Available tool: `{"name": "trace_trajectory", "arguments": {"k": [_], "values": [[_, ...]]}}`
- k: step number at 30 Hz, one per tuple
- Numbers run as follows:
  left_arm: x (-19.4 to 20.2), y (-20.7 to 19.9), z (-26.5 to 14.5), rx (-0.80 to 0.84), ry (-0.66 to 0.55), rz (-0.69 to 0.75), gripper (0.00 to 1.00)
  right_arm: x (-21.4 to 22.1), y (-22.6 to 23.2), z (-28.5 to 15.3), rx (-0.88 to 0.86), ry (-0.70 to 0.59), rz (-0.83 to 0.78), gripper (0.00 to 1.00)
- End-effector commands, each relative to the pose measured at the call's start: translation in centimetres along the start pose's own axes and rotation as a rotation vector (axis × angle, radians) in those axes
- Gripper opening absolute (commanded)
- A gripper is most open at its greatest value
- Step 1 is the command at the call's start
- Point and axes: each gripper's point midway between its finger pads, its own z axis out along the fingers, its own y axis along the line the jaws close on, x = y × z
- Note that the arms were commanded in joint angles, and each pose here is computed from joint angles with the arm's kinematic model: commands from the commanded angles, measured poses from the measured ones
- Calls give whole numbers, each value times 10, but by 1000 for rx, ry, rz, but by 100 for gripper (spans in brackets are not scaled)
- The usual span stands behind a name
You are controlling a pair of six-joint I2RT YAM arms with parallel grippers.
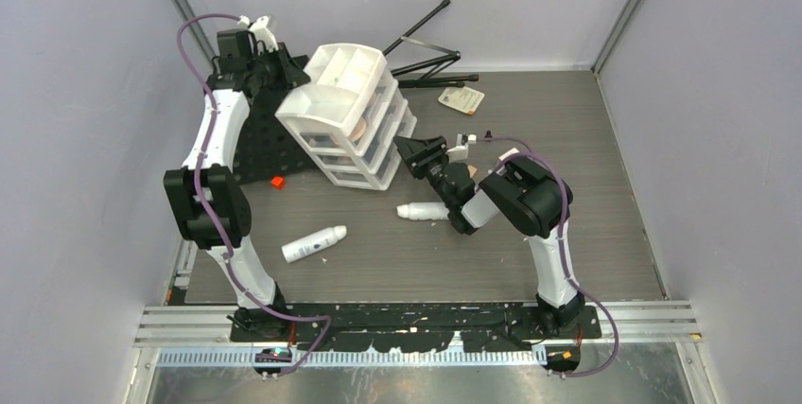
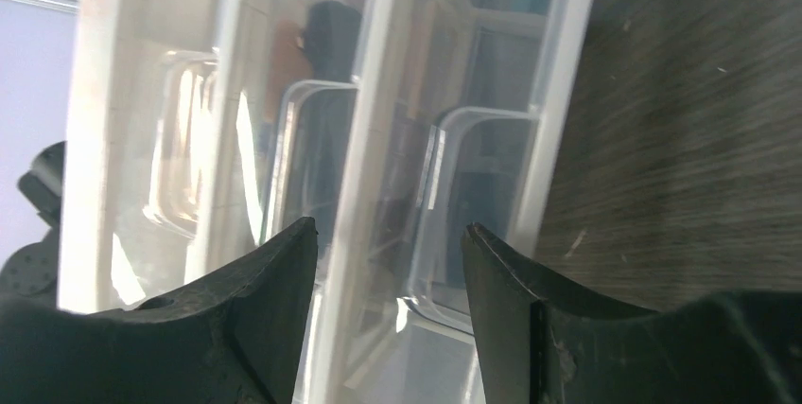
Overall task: Organize the makeup
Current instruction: Open the drawer in the storage box.
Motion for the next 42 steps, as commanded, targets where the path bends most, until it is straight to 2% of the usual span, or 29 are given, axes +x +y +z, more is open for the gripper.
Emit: {"name": "trace_trajectory", "arguments": {"k": [1,9,15,19,33,42], "values": [[6,-3,6,-13,20,6,0,7,-8,-1,13,20,5,63],[8,-5,8,-4,25,5,0,10,10,4,-30,41,21,62],[8,-6,8,-2,26,5,0,7,30,7,-69,35,51,48],[9,-6,8,-1,29,4,0,5,39,8,-88,34,68,44],[8,-5,7,-12,27,11,0,-20,56,-14,-84,-59,30,43],[8,-5,7,-13,28,12,0,-39,48,-35,-35,-137,0,43]]}}
